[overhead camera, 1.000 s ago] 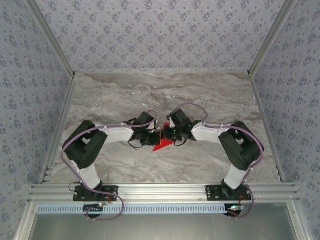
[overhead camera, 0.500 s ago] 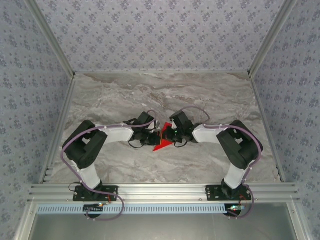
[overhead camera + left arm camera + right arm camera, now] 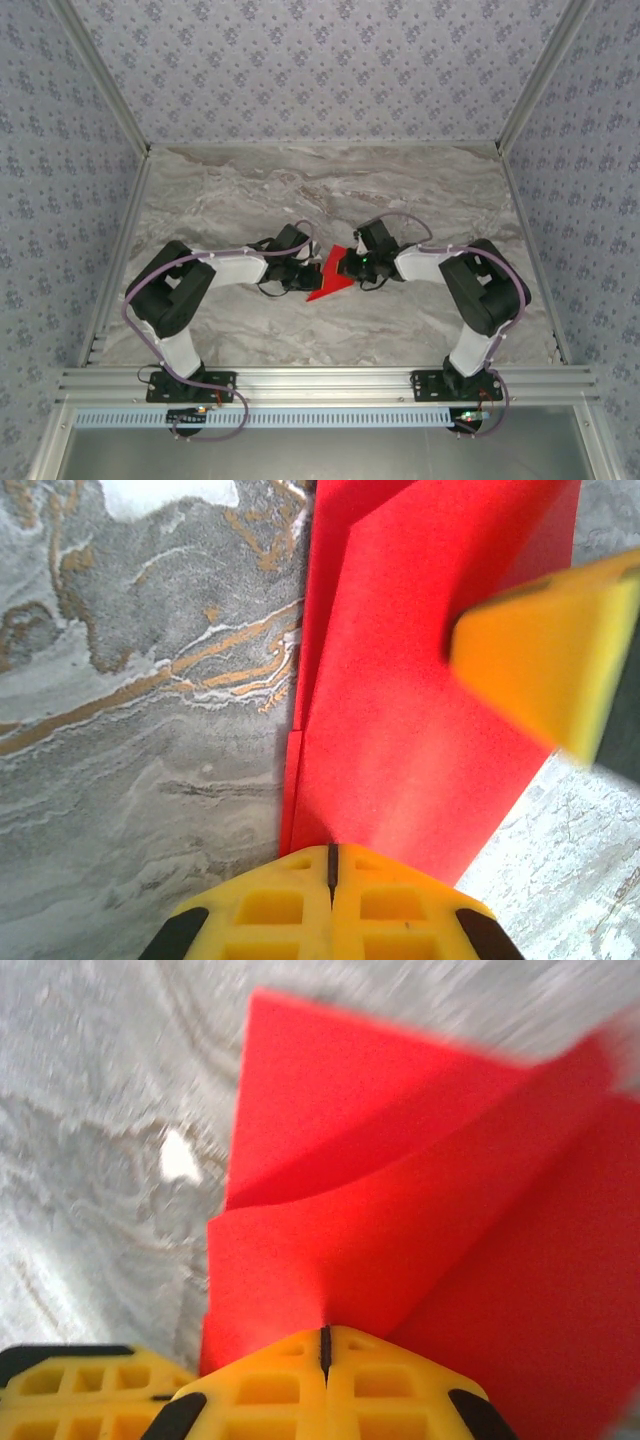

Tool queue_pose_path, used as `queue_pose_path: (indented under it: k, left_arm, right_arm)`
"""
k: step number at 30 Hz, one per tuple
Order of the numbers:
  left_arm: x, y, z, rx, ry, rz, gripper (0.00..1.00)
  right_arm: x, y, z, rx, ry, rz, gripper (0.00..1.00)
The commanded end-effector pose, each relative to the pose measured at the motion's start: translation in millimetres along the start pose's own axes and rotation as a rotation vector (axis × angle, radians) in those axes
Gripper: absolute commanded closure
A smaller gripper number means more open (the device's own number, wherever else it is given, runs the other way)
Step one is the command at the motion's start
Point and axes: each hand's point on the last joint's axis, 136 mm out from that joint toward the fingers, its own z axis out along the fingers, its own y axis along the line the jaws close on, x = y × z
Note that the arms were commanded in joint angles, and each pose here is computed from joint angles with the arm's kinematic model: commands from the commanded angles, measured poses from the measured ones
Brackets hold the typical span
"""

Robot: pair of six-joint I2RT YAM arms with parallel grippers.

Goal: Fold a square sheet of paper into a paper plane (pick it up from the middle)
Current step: Fourth fold the wing at the center of the table.

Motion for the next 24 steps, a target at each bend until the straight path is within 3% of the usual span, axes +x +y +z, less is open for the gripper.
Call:
queue_pose_path:
  k: [1,6,14,24]
  left_arm:
    - [77,77,16,-0.28,0.23,-0.076,1.0]
    - [75,75,16,-0.276,0.226,-0.07,1.0]
    - [74,75,17,-0.28,0.225,-0.072,1.0]
    - [84,82,17,-0.296,0.248,-0.085,1.0]
  right_arm:
    - [-15,-10,-21,0.058,-0.066,-0.04,1.0]
    - [-2,34,-36,-0.038,-0.087,-0.142,1.0]
    - [19,48,7,-0.08,0.018,-0.145,1.0]
    - [-17,-17,8,0.023,-0.022,-0.062,1.0]
